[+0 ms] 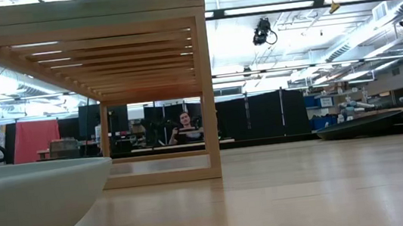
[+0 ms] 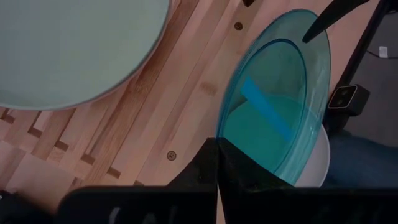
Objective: Place and stack plates onto a shelf
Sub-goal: Stack the blue transparent plate on the green transparent plate
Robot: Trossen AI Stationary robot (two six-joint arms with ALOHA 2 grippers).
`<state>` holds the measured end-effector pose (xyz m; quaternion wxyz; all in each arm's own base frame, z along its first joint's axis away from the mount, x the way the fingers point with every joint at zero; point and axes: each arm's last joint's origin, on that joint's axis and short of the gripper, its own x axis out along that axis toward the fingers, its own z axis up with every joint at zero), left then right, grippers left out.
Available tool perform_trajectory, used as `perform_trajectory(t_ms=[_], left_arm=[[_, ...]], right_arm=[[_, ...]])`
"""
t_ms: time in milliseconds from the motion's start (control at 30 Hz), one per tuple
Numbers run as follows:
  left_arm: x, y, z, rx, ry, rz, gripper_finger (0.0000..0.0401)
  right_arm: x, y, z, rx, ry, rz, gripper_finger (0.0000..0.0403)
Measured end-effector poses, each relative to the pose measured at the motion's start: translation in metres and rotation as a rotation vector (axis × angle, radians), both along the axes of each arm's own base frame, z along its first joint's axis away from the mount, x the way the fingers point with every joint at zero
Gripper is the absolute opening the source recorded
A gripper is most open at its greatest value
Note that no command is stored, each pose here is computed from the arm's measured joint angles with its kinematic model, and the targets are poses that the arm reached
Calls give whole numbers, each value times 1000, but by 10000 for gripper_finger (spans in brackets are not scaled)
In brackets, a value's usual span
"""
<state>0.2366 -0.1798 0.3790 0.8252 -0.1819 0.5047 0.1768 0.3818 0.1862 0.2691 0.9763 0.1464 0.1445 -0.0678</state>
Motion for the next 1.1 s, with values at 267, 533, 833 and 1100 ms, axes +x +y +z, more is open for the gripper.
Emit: perform_trajectory(t_ms=[267,533,833,1100], left_arm=[[3,4,0,0,-1,16,2],[8,10,0,-5,-7,43,2],[10,12,0,-26,7,46,2],[10,12,0,-31,7,45,6]], right_arm=[[0,0,0,0,0,0,170],[0,0,0,-1,0,-1,122],[0,-1,0,-3,0,-2,79],[0,-1,0,-6,1,-8,39]])
